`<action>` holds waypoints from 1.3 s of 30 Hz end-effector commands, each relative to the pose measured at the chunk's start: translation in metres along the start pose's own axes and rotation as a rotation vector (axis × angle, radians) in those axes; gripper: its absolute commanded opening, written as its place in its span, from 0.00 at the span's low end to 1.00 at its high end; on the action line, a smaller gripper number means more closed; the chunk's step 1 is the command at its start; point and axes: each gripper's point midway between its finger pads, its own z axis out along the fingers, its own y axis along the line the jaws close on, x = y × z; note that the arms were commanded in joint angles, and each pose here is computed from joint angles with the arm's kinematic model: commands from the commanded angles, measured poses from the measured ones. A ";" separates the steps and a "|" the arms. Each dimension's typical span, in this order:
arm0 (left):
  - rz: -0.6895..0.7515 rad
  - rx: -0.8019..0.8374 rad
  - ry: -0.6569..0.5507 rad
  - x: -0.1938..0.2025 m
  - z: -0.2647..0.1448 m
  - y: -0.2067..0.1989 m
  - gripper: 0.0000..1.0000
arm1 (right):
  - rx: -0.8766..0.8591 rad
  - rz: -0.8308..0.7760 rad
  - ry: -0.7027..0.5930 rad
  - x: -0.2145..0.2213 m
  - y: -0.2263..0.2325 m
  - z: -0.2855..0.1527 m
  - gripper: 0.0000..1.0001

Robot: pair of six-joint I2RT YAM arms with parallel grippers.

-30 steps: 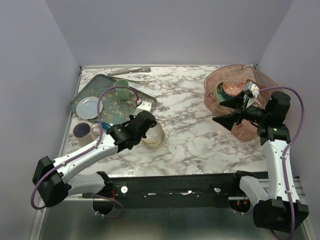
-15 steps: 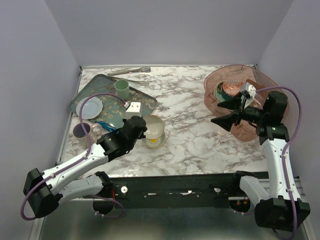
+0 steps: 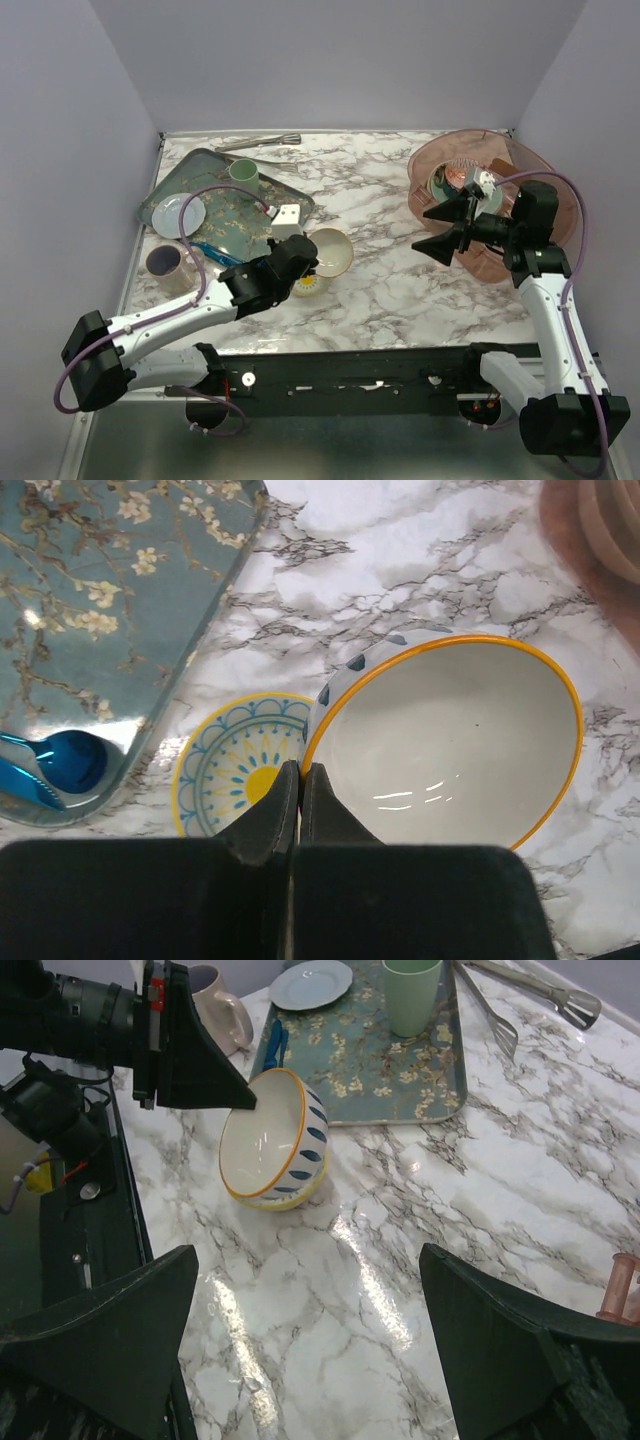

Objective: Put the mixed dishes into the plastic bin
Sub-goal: Pick up the bowl from the center of the board.

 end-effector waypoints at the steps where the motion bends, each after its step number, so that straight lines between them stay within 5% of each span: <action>1: -0.147 0.036 -0.121 -0.039 -0.001 -0.039 0.00 | 0.045 0.019 0.037 0.005 -0.007 0.006 0.99; 29: -0.088 -0.010 -0.152 -0.045 0.013 -0.141 0.00 | 0.320 0.068 0.217 0.047 -0.054 0.042 0.93; 39: -0.071 -0.076 -0.197 -0.050 0.011 -0.147 0.00 | 0.401 0.037 0.231 0.044 -0.064 0.042 0.55</action>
